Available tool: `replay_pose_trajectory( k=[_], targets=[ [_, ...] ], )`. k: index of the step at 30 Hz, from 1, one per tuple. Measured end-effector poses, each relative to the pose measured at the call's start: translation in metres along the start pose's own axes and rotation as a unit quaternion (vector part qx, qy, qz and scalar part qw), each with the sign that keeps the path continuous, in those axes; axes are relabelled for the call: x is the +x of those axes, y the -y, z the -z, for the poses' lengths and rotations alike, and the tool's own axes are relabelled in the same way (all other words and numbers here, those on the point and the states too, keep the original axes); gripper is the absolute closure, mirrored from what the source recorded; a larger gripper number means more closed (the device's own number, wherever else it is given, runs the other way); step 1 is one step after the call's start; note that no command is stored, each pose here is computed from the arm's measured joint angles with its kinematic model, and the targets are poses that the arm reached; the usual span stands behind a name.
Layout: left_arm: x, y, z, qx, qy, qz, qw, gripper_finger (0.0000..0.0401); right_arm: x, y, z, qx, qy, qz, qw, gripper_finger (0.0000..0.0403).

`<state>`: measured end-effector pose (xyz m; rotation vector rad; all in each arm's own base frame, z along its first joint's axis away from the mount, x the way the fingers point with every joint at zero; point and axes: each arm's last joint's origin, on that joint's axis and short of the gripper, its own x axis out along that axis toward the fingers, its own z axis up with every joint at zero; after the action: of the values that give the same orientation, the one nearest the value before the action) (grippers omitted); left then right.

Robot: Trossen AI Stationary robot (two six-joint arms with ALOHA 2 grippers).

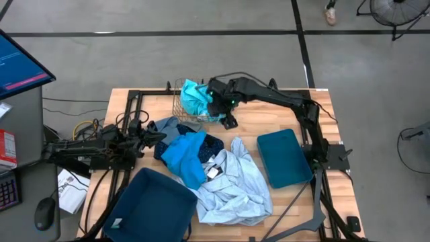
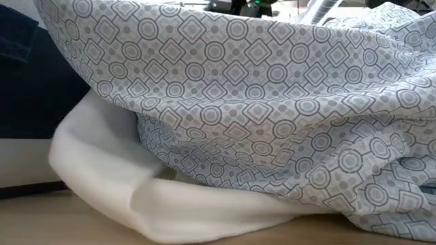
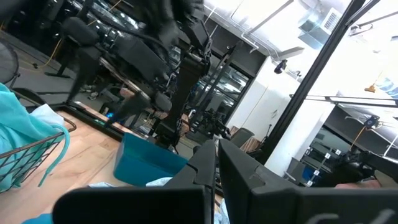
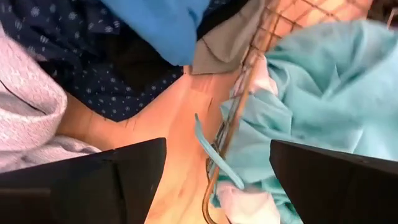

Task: Pick & Place Cloths
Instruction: Put the light blue short pants into the gold wire basket

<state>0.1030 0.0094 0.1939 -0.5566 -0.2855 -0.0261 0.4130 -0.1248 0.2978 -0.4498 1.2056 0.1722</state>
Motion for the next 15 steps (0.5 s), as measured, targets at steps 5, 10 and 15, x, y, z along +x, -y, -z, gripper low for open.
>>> replay_pose_trajectory(
  k=[5, 10, 15],
  targets=[
    [0.000, 0.000, 0.000, 0.000, 0.000, 0.000, 1.000, 0.0397, 0.009, -0.003, 0.002, -0.018, -0.028, 0.013, 0.999, 0.0123],
    [0.000, 0.000, 0.000, 0.000, 0.000, 0.000, 1.000, 0.0397, 0.020, 0.004, 0.017, 0.001, -0.040, 0.004, 0.999, 0.0146],
    [0.000, 0.000, 0.000, 0.000, 0.001, -0.001, 1.000, 0.0397, 0.037, 0.002, 0.029, 0.015, -0.057, -0.022, 0.998, 0.0181]
  ],
)
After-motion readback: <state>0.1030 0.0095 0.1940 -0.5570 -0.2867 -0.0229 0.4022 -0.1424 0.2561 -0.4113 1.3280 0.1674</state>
